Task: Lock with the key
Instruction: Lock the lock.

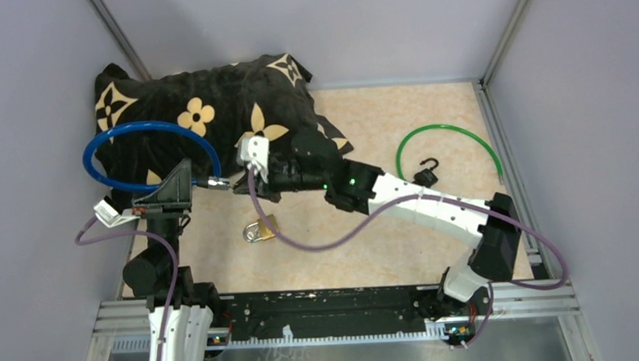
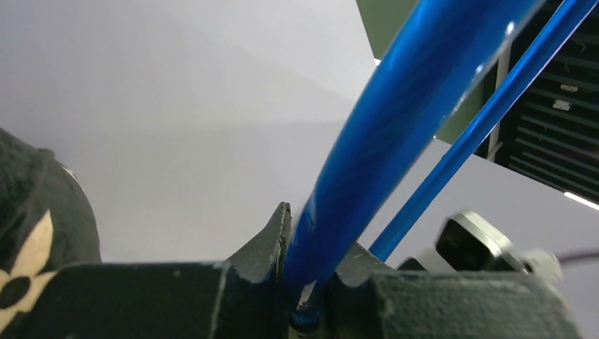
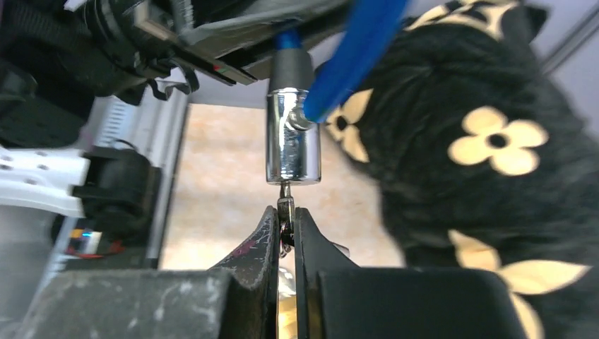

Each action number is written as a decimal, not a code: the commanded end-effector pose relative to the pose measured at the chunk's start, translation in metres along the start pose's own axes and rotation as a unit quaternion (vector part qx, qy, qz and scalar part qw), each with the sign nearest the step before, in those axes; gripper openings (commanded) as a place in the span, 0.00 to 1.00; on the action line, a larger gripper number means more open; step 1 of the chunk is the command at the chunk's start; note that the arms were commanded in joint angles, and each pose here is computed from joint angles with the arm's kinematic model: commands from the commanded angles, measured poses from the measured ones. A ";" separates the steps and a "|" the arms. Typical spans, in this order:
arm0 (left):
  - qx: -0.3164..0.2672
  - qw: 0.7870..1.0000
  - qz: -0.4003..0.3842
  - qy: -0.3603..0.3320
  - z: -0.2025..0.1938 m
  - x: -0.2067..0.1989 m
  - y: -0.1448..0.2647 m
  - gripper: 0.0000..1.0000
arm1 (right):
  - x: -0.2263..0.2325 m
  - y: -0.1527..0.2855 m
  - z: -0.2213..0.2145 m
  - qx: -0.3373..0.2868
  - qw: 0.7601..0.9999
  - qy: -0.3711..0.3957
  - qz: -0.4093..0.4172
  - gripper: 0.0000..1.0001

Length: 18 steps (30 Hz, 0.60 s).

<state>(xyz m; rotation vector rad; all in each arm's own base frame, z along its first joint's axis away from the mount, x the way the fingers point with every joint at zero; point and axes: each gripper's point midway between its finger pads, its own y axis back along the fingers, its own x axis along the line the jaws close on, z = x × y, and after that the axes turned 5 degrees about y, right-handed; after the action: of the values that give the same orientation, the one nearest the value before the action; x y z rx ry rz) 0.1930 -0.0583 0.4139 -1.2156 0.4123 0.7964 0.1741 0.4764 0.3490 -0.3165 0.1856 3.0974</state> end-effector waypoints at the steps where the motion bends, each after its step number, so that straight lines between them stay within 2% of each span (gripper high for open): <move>1: 0.039 0.997 0.044 0.047 -0.018 0.021 0.001 0.00 | 0.003 0.014 0.078 -0.125 0.963 0.222 -0.084 0.00; 4: 0.048 0.995 0.062 0.055 -0.022 0.031 0.003 0.00 | -0.005 0.015 0.080 -0.120 0.958 0.237 -0.105 0.00; 11: 0.050 0.997 0.043 0.029 -0.021 0.024 0.001 0.00 | -0.013 0.015 0.064 -0.090 0.959 0.237 -0.125 0.00; 14: 0.005 0.999 0.009 -0.040 -0.002 0.010 -0.004 0.00 | -0.015 0.022 0.038 -0.062 0.965 0.226 -0.121 0.00; 18: -0.072 0.986 -0.045 -0.147 0.029 -0.018 -0.008 0.00 | -0.033 0.050 -0.022 -0.002 0.976 0.163 -0.145 0.00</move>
<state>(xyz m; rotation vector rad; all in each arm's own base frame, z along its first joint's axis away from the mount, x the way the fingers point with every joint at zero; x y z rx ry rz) 0.2087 -0.0620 0.3974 -1.1381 0.4169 0.8604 0.1966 0.4602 0.3362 -0.8646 0.1525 2.7844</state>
